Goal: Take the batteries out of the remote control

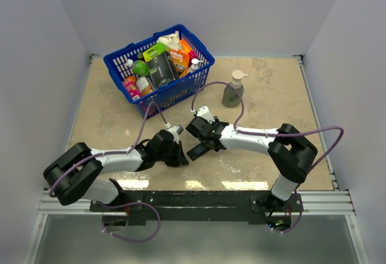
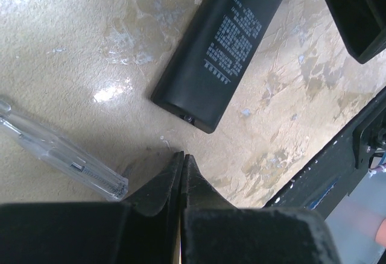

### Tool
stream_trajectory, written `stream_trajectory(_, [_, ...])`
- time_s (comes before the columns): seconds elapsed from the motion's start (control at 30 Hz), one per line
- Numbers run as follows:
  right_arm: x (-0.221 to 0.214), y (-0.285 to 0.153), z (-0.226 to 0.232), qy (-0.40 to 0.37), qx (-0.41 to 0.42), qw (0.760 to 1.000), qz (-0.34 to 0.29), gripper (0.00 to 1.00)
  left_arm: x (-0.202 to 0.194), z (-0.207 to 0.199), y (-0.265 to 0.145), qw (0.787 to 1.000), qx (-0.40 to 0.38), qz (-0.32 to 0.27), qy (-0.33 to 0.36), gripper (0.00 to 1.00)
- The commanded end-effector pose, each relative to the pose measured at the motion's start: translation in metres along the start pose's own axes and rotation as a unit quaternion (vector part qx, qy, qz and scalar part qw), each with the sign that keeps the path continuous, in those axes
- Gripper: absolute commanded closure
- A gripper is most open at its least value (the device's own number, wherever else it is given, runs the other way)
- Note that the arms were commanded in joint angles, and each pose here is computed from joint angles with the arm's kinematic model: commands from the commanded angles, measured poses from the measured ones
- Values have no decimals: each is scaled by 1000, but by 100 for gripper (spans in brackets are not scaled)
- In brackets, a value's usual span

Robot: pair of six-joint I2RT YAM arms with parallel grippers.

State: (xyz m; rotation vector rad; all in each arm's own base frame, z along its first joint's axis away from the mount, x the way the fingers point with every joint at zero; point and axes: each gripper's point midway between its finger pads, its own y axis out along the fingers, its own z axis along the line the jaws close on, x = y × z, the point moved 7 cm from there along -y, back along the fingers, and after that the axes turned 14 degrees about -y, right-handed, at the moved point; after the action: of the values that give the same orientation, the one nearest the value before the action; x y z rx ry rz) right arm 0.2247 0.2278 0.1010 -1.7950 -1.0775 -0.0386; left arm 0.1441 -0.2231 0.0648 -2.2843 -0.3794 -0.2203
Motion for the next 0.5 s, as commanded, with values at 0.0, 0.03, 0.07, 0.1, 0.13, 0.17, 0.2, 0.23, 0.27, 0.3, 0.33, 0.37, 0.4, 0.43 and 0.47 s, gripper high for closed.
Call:
stream_trajectory(0.0, [9, -3, -11, 12, -35, 999, -11, 48, 7, -9, 3, 1000, -15, -20, 5, 98])
stream_trajectory(0.03, [9, -4, -12, 12, -36, 999, -11, 48, 7, -10, 2, 1000, -17, -19, 5, 98])
stream_trajectory(0.07, [10, -5, -12, 14, -36, 999, -13, 48, 7, -9, 2, 1000, -16, -18, 4, 98])
stream_trajectory(0.1, [10, -5, -13, 16, -39, 999, -13, 48, 7, -10, 2, 1000, -17, -19, 4, 98])
stream_trajectory(0.13, [10, -6, -14, 16, -39, 999, -14, 48, 7, -11, 1, 1000, -18, -20, 5, 98])
stream_trajectory(0.17, [10, -7, -15, 18, -41, 999, -15, 48, 7, -11, 1, 1000, -18, -20, 4, 98])
stream_trajectory(0.2, [10, -8, -17, 17, -44, 999, -15, 48, 7, -11, 1, 1000, -18, -20, 4, 98])
stream_trajectory(0.23, [9, -8, -18, 17, -47, 999, -14, 48, 7, -12, 0, 1000, -21, -21, 5, 98])
stream_trajectory(0.27, [10, -10, -20, 19, -51, 998, -15, 48, 7, -13, 0, 1000, -22, -20, 6, 98])
stream_trajectory(0.3, [9, -10, -21, 20, -53, 998, -15, 48, 7, -15, -1, 999, -25, -20, 6, 98])
stream_trajectory(0.33, [9, -11, -22, 19, -58, 998, -14, 48, 7, -16, -2, 999, -27, -21, 7, 98])
stream_trajectory(0.37, [8, -12, -24, 19, -60, 998, -14, 48, 8, -17, -2, 999, -28, -21, 7, 97])
stream_trajectory(0.4, [9, -13, -25, 23, -63, 998, -15, 48, 8, -18, -3, 999, -30, -21, 7, 97])
stream_trajectory(0.43, [9, -14, -27, 25, -68, 997, -16, 48, 8, -19, -4, 999, -32, -21, 6, 97])
stream_trajectory(0.47, [9, -15, -27, 26, -68, 997, -18, 48, 8, -21, -4, 999, -34, -22, 7, 97])
